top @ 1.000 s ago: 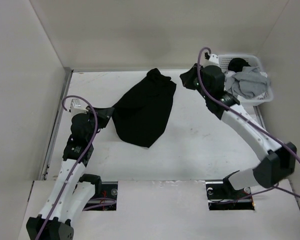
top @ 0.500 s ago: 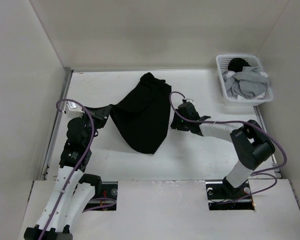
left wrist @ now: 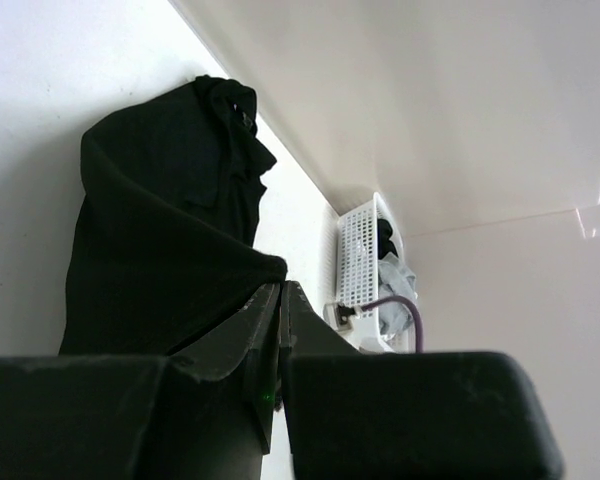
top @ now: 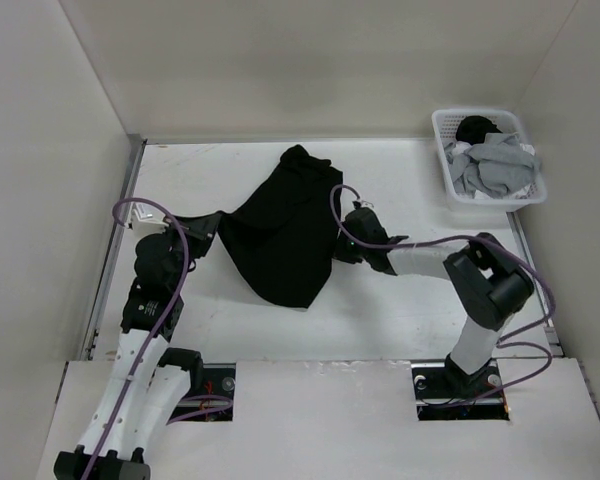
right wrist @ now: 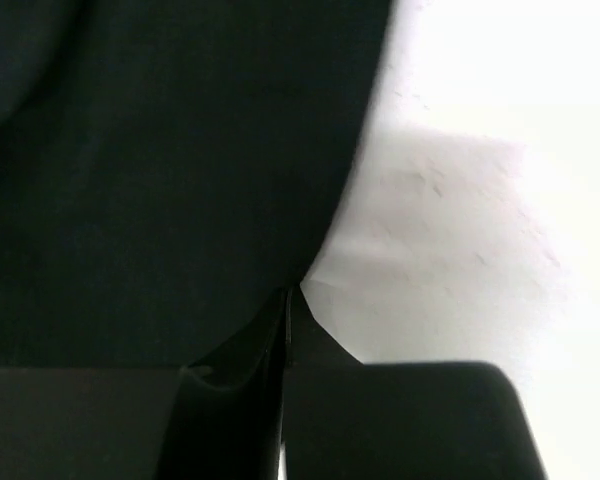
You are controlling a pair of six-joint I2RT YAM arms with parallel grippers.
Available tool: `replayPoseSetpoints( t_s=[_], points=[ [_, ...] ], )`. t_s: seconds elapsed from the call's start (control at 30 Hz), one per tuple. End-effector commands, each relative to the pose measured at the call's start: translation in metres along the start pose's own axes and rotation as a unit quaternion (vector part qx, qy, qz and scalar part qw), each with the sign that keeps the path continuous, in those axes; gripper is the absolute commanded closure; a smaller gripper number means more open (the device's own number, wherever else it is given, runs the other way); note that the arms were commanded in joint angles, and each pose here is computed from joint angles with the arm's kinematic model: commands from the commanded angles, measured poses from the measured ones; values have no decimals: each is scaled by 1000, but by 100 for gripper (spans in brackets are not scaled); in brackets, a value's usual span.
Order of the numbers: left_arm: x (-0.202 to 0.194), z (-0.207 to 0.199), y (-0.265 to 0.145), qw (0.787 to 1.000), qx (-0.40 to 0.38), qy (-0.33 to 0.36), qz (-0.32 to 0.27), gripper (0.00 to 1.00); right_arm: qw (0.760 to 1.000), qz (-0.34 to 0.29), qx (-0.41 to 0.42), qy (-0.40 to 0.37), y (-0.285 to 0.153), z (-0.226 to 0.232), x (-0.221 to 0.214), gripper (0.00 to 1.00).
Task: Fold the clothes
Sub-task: Flatten the tank top out
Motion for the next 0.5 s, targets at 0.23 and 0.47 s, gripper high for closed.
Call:
replayPoseSetpoints(
  t_s=[0.23, 0.47],
  points=[
    [-1, 3, 7, 999, -26, -25, -5, 97, 983, -147, 105, -31, -185, 43, 45, 100],
    [-10, 22, 9, 998, -8, -58, 17, 97, 983, -143, 107, -47, -206, 46, 48, 97]
  ],
)
Point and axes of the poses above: each gripper's point midway between its finger pads, its own y axis out along the fingers, its own z axis along the line the jaws close on, x = y × z, the point moved 10 cm from there along -y, back along the fingers, and after that the axes turned 13 degrees about y, right-handed, at the moved point
